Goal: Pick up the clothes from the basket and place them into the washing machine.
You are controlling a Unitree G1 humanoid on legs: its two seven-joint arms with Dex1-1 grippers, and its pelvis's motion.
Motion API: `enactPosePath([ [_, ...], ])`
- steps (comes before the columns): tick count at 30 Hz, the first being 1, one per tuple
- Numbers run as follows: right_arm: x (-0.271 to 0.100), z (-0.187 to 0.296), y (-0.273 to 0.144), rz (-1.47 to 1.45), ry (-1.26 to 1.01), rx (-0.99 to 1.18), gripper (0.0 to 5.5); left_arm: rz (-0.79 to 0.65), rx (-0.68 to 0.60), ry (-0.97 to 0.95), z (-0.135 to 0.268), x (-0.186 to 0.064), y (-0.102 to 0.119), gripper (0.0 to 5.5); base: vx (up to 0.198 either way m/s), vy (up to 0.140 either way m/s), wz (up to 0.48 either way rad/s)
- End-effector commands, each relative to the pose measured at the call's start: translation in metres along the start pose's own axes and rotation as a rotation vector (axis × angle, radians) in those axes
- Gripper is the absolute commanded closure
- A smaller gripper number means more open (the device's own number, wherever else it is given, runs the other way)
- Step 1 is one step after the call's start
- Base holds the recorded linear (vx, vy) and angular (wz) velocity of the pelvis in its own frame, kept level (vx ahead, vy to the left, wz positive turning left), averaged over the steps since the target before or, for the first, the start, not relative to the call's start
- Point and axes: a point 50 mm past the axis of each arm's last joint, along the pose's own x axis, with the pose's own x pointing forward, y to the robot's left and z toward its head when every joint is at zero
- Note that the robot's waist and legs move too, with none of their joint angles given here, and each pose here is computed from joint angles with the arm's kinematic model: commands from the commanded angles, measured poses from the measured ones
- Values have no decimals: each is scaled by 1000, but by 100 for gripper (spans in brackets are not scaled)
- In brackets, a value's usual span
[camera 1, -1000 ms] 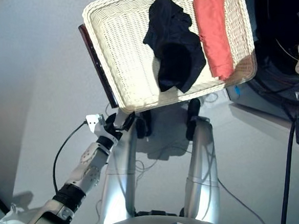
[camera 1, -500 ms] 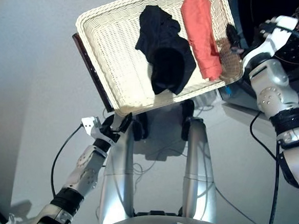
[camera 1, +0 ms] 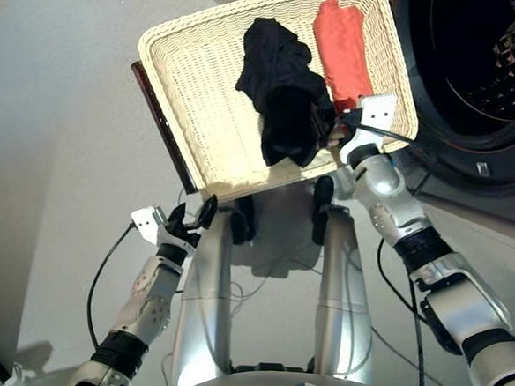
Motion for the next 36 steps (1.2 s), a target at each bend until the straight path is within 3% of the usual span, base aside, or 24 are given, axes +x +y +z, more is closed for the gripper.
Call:
enactPosePath([
  [1,-1,27,0,9,-173,26,0,3,42,-66,7,-10,2,0,0,0,0],
  [6,-8,38,-5,-12,-253,122,0,23,125,-38,2,-13,6,0,0,0,0],
  [10,-11,47,-10,-57,-300,42,0,-4,202,-79,11,-11,-2,0,0,0,0],
  [14,-21,35,-20,-83,-256,-64,0,-117,293,-227,42,-8,-29,0,0,0,0],
  [19,-35,13,-35,-146,-191,-39,0,-324,639,-504,100,-9,-78,0,0,0,0],
  [26,-43,7,-41,-136,-160,-32,0,-547,665,-673,131,-12,-124,0,0,0,0],
  [34,-50,-6,-51,-147,-85,-54,0,-762,622,-691,137,-21,-154,0,0,0,0],
  [36,-48,-11,-51,-160,-63,-59,0,-772,710,-737,137,-16,-164,0,0,0,0],
])
